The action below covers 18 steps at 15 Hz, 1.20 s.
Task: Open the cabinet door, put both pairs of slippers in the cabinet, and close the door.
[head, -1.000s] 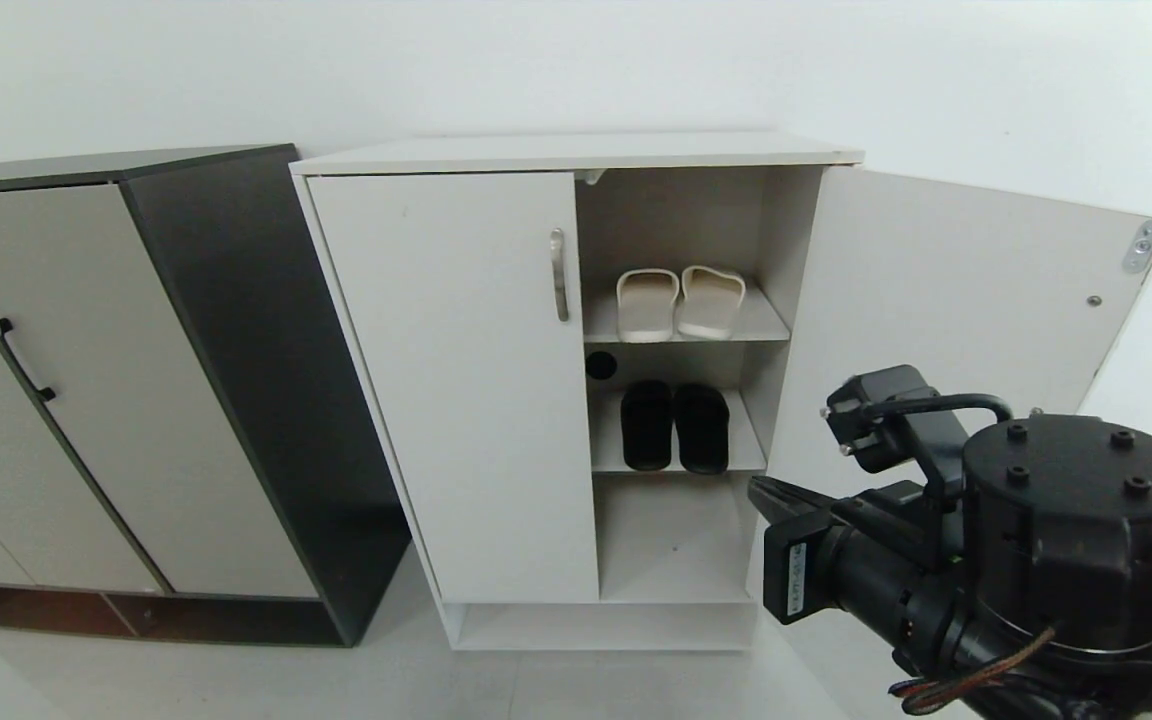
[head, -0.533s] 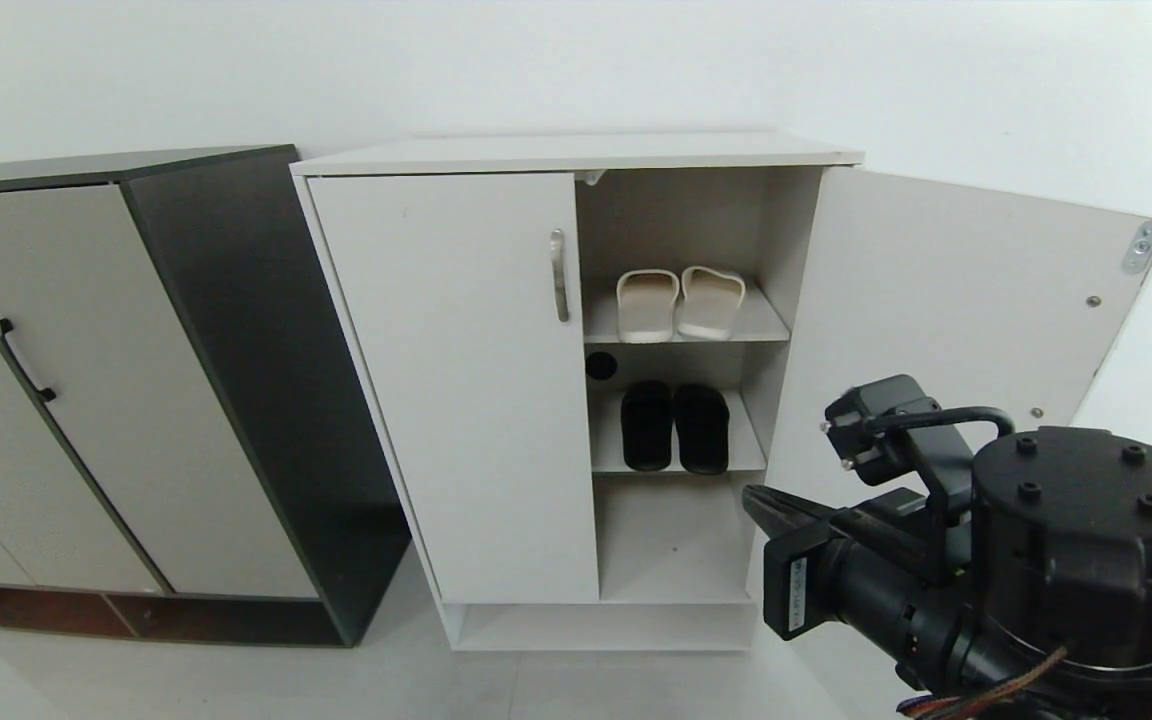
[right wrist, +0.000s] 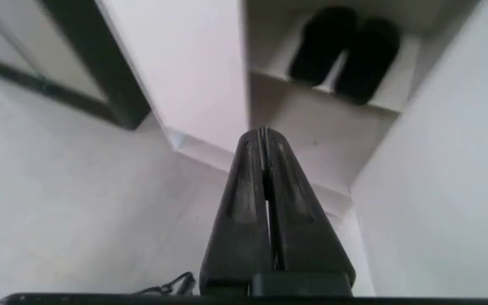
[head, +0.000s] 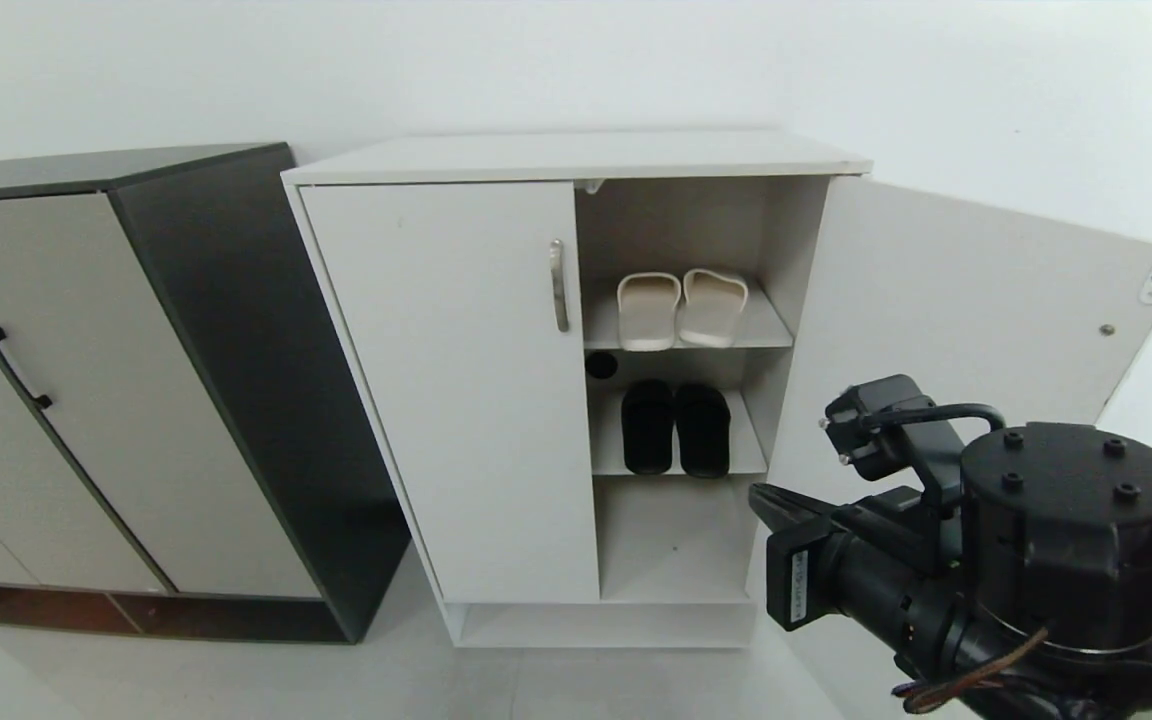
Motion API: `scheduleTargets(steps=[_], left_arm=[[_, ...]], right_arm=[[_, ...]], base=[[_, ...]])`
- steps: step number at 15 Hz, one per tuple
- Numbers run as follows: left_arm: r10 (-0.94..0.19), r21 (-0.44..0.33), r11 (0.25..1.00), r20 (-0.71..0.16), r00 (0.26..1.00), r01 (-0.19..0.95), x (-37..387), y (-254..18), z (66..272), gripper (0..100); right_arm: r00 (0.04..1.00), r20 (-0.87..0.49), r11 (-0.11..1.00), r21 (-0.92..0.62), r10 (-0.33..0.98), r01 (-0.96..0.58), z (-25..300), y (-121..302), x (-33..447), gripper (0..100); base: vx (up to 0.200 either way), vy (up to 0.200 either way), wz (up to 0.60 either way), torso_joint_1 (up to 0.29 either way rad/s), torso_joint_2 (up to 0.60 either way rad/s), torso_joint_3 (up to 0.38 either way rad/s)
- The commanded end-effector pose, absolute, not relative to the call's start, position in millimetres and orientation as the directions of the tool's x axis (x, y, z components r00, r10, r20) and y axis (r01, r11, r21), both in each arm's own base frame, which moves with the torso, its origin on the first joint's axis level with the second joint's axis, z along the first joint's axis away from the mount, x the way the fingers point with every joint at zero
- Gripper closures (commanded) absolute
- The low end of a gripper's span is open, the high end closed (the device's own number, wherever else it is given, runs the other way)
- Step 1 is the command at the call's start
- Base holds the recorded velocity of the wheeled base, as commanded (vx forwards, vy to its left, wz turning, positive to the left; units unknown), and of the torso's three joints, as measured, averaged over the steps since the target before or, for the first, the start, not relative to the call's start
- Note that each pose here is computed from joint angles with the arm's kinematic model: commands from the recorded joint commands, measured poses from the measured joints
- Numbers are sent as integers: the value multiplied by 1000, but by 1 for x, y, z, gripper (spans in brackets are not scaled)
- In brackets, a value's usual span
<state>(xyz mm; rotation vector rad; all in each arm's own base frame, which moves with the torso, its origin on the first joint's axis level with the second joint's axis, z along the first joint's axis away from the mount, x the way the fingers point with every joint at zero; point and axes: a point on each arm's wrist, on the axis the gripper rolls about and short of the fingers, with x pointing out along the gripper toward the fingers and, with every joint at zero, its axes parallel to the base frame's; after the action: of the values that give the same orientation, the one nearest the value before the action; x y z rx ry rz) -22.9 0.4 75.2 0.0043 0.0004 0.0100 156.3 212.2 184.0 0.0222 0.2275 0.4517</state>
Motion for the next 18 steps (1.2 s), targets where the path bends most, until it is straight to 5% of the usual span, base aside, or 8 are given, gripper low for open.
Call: scheduleTargets(steps=[1,18], left_arm=[[11,5,1000,0,1000,-11,-23,0,75,100],[11,5,1000,0,1000,-11,-23,0,75,100]], right_arm=[[873,-214,898,71,438,-434,183,213,156,100],[873,-214,898,71,438,-434,183,213,156,100]], base=[[0,0,0,66,-608,-349],[0,0,0,154,-489,-319]])
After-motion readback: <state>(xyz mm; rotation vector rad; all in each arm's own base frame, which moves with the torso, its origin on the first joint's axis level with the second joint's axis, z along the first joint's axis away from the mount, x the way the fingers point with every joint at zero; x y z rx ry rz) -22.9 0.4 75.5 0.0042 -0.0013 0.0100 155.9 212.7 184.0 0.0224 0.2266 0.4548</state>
